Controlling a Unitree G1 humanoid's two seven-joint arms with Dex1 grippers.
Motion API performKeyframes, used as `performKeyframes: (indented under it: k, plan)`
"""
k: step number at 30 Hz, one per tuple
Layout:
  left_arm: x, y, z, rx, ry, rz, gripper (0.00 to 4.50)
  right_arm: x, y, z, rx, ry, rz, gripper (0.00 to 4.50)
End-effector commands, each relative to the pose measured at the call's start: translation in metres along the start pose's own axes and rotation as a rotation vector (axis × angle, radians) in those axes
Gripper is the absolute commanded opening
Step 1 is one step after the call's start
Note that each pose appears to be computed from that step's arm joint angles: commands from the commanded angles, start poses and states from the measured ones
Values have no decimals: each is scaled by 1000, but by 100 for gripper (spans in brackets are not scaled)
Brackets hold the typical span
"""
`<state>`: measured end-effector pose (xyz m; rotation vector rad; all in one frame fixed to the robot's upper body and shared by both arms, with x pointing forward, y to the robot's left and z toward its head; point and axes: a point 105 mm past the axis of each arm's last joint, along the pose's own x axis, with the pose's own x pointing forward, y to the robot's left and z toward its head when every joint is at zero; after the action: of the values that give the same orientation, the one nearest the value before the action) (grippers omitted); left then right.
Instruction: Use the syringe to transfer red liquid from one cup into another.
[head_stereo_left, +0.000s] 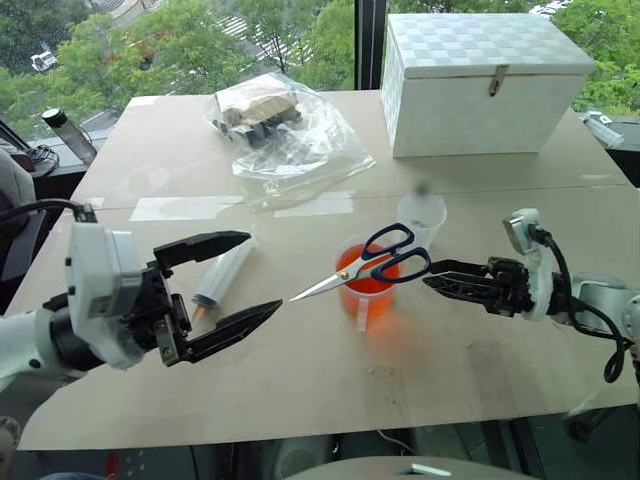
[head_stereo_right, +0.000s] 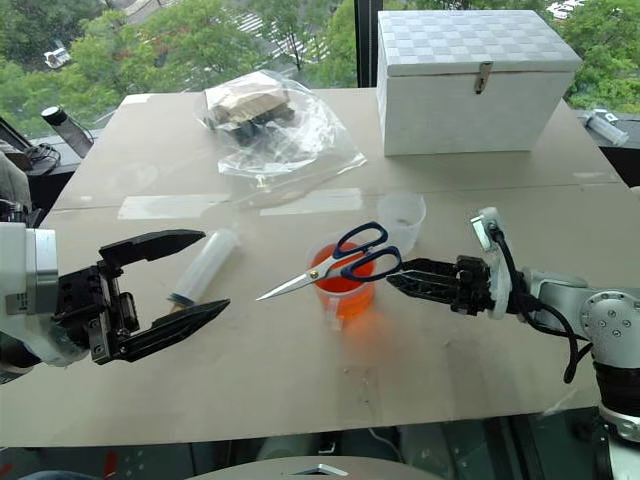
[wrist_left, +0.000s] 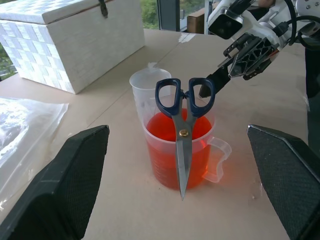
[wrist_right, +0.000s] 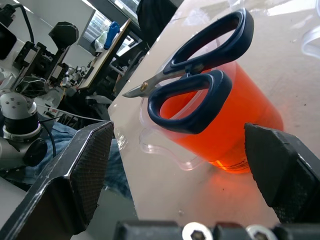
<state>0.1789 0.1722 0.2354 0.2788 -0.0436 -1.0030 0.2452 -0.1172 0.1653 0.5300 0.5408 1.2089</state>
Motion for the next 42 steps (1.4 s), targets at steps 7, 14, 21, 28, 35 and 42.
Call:
performKeyframes:
  k: [7,14,21,28,35,42]
  plan:
    - [-4,2,7,40,-30,-2,450,11,6,12,-2,5,-32,309]
    - [-5,0,13,7,-71,-42,450,11,-2,17,19,-26,-85,4]
    - [-7,1,16,-36,-94,-104,450,1,3,23,42,-74,-59,4]
    - [1,7,31,-30,-167,-159,450,-39,16,57,112,-270,53,4]
    - [19,10,49,-27,-276,-232,450,-103,-41,87,246,-601,-165,4]
    - [41,16,57,-7,-332,-289,450,-148,-84,81,342,-804,-370,4]
